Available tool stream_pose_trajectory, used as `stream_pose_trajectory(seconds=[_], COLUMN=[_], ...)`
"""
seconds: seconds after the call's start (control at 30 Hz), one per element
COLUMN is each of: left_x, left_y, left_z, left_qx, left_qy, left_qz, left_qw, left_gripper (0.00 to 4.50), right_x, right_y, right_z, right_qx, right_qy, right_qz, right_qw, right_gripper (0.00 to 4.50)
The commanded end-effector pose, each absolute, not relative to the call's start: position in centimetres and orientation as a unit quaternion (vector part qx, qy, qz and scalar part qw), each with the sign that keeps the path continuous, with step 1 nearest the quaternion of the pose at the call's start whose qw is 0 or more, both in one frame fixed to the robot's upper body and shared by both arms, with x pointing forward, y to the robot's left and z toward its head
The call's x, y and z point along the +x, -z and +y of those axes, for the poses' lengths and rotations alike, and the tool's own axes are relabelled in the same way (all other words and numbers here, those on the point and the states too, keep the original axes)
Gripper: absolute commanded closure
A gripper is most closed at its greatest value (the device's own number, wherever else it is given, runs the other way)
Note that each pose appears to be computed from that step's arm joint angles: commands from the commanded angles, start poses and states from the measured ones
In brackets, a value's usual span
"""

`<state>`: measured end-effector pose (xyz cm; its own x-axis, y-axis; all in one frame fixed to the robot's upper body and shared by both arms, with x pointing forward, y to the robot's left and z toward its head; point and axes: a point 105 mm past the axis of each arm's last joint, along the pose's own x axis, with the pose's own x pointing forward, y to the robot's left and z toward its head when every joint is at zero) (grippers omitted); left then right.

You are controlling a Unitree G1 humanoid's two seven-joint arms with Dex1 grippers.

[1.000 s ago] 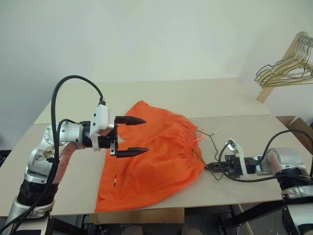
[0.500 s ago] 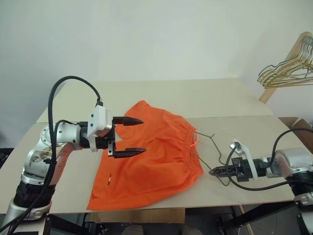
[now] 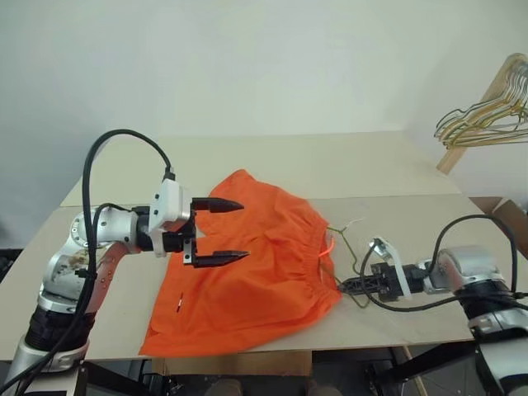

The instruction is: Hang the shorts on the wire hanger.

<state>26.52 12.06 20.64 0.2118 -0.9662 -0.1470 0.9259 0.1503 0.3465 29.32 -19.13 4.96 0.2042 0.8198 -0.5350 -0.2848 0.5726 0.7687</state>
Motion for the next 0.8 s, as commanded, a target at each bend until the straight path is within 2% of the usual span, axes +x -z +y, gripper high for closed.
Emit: stream_pose_trajectory(seconds=[0.03,0.17,0.3,0.4,0.53,0.7,0.8], left_x=[26.3,26.5,27.0,27.8,28.8,29.0,29.2], left_y=[-21.8,-21.9,-22.2,-22.6,-23.0,-22.6,-22.8], left_z=[12.0,12.0,12.0,11.9,11.5,10.7,10.6], left_qx=[0.200,0.202,0.203,0.208,0.209,0.205,0.207], left_qy=[0.625,0.625,0.621,0.620,0.626,0.643,0.645], left_qz=[-0.076,-0.077,-0.083,-0.091,-0.104,-0.106,-0.109], left_qw=[0.750,0.750,0.753,0.751,0.744,0.730,0.728], left_gripper=[0.03,0.03,0.03,0.03,0.03,0.03,0.03], right_x=[31.0,31.3,30.7,29.5,28.4,29.5,29.5], right_y=[-6.2,-6.9,-8.5,-9.8,-10.2,-9.1,-9.7], right_z=[-19.6,-19.5,-19.7,-19.7,-19.9,-19.6,-19.5], right_qx=[0.267,0.252,0.150,0.085,0.098,0.104,0.109], right_qy=[-0.370,-0.384,-0.409,-0.424,-0.424,-0.400,-0.402], right_qz=[0.465,0.439,0.406,0.402,0.401,0.394,0.388], right_qw=[0.759,0.772,0.804,0.807,0.806,0.821,0.822], right_gripper=[4.50,4.50,4.50,4.50,4.50,4.50,4.50])
